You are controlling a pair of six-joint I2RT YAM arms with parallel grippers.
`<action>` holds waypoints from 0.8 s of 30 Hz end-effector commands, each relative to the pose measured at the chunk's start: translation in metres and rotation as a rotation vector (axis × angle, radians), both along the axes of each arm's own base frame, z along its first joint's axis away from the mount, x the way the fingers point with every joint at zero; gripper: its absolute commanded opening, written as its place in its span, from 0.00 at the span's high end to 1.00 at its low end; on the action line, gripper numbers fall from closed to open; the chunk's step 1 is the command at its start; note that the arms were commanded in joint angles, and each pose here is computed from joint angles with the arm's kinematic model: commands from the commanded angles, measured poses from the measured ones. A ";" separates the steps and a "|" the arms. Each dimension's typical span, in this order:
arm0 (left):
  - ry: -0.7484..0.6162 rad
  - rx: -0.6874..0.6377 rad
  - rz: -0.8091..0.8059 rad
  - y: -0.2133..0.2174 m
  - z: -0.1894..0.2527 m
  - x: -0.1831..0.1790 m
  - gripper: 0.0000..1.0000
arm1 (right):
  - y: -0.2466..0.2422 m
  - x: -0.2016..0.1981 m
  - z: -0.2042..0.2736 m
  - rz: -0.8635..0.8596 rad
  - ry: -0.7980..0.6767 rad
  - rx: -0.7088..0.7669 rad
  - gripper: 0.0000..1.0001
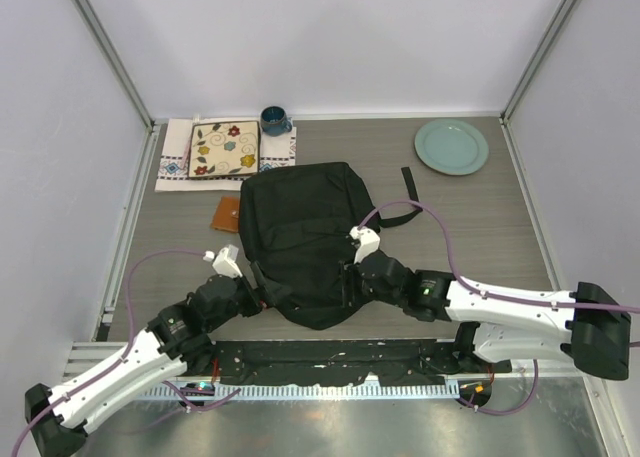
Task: Pack the student bag
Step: Zip the student bag at the center of the board.
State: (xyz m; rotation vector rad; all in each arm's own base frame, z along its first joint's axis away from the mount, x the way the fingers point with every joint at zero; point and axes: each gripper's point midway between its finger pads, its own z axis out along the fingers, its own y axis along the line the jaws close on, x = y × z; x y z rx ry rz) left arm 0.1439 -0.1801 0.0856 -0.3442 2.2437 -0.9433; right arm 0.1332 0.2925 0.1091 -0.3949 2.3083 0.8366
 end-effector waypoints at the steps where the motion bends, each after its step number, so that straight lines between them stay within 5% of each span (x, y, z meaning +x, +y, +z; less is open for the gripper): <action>1: 0.066 -0.220 -0.004 -0.022 0.011 -0.007 0.11 | 0.027 0.009 0.017 -0.027 0.005 0.112 0.55; 8: 0.131 -0.297 0.043 -0.021 -0.007 -0.012 0.19 | 0.041 -0.019 -0.011 0.004 0.064 0.084 0.55; 11: 0.121 -0.318 0.044 -0.023 -0.010 -0.010 0.40 | 0.043 -0.038 -0.021 0.015 0.096 0.091 0.55; 12: 0.122 -0.315 0.049 -0.022 -0.013 -0.009 0.56 | 0.043 -0.041 -0.025 0.009 0.101 0.089 0.55; 14: 0.117 -0.321 0.048 -0.024 -0.014 -0.008 0.73 | 0.043 -0.051 -0.031 -0.012 0.117 0.105 0.55; 24: 0.141 -0.266 0.014 -0.030 -0.029 -0.009 1.00 | 0.037 -0.055 -0.066 -0.079 0.119 0.102 0.61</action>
